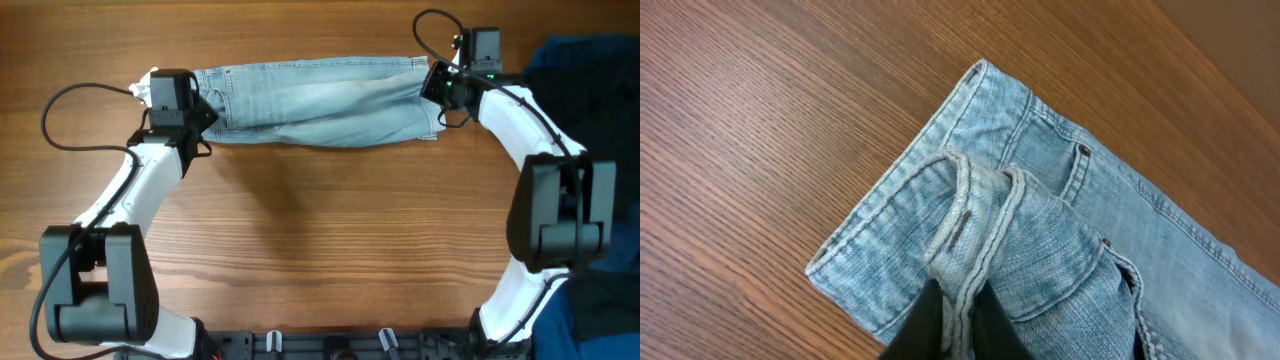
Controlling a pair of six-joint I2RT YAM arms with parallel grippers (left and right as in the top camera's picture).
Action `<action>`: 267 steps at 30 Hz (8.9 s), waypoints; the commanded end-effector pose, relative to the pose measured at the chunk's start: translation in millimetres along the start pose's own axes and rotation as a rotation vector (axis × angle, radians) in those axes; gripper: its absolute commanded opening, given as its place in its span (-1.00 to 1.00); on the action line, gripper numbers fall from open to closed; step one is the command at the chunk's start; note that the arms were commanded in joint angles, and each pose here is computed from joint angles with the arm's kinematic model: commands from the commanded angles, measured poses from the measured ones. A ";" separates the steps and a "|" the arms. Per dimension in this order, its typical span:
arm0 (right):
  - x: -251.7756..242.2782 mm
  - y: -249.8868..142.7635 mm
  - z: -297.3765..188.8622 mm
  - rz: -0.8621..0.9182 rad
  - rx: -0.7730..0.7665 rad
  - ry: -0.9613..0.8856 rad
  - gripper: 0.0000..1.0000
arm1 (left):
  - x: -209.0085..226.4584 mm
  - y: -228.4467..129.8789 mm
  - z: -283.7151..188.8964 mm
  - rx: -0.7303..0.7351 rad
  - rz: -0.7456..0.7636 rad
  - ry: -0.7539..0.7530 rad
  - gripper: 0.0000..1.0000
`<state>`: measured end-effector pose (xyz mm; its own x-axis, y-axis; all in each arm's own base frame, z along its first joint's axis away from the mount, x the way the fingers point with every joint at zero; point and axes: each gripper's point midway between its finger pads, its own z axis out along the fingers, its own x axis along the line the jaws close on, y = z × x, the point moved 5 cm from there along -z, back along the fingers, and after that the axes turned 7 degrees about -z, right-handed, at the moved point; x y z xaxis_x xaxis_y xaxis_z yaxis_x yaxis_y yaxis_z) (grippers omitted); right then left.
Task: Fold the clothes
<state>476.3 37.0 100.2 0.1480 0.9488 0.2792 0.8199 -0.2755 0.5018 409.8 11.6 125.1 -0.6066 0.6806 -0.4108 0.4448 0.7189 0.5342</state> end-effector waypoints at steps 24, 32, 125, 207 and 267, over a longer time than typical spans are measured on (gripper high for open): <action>41.8 0.4 -48.4 -0.216 0.165 0.187 -0.91 | -48.7 44.2 -37.2 0.177 0.143 -0.138 -0.92; 16.7 -60.2 -16.8 -0.211 0.288 0.099 -0.91 | -27.0 -10.3 37.4 0.383 0.145 -0.061 -0.92; 152.9 25.0 -18.6 -0.544 -0.123 0.231 -0.92 | -64.6 -34.9 55.3 0.249 0.359 -0.013 -0.92; 208.2 -103.9 -70.2 -0.388 0.386 0.319 -0.62 | 34.0 -49.4 57.5 0.663 0.308 0.127 1.00; 166.0 -177.4 22.1 -0.211 0.668 0.096 -0.91 | -11.9 -12.1 15.2 0.565 0.314 -0.060 -0.92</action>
<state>386.4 242.9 69.0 -0.0953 0.9381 0.3331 0.9954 0.0863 0.0419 411.6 -2.6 86.8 -0.3995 0.8576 -0.3239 0.8874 0.4505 0.0982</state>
